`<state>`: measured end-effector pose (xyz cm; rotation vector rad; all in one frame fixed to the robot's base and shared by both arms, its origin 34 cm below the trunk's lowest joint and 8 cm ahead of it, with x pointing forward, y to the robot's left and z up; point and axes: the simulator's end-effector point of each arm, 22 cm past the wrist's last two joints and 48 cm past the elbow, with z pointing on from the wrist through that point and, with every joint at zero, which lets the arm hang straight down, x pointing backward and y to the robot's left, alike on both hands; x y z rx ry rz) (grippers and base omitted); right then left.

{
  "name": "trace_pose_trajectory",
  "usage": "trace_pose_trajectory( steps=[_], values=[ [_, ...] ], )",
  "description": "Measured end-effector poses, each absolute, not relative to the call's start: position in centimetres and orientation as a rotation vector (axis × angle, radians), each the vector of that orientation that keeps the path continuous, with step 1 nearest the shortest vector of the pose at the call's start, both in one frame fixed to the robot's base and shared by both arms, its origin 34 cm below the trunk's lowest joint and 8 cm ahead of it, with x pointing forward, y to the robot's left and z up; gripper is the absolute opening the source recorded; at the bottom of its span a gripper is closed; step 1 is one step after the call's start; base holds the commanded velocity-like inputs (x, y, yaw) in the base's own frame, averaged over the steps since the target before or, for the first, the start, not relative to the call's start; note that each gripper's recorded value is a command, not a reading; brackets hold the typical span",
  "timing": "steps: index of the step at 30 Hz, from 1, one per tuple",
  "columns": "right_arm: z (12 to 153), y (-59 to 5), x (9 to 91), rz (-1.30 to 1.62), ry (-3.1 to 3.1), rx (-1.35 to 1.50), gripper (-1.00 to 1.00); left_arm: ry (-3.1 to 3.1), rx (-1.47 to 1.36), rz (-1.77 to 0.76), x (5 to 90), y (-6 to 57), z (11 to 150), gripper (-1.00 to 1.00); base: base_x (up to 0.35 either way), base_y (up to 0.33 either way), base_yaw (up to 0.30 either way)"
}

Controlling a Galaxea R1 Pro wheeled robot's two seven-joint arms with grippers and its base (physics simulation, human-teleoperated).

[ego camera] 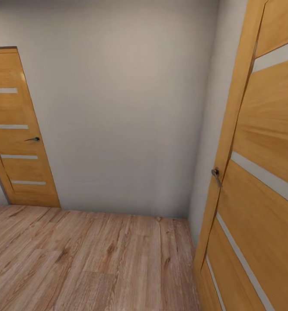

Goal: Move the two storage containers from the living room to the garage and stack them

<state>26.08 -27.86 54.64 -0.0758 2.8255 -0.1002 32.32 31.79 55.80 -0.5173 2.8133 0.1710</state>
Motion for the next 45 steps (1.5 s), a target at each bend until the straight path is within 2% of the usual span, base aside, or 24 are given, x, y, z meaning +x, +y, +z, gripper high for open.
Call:
trace_pose_trajectory(
  steps=[21,45],
  values=[
    [54.64,-27.86,26.08,-0.100,2.825,-0.076,1.00,2.813,-0.520,0.172,32.31,31.81,55.81,1.00,0.006,0.006,0.000],
    [54.66,-27.84,26.07,-0.100,2.825,-0.077,1.00,2.812,-0.522,0.174,32.28,31.93,55.83,1.00,0.304,0.000,0.000]
  ],
)
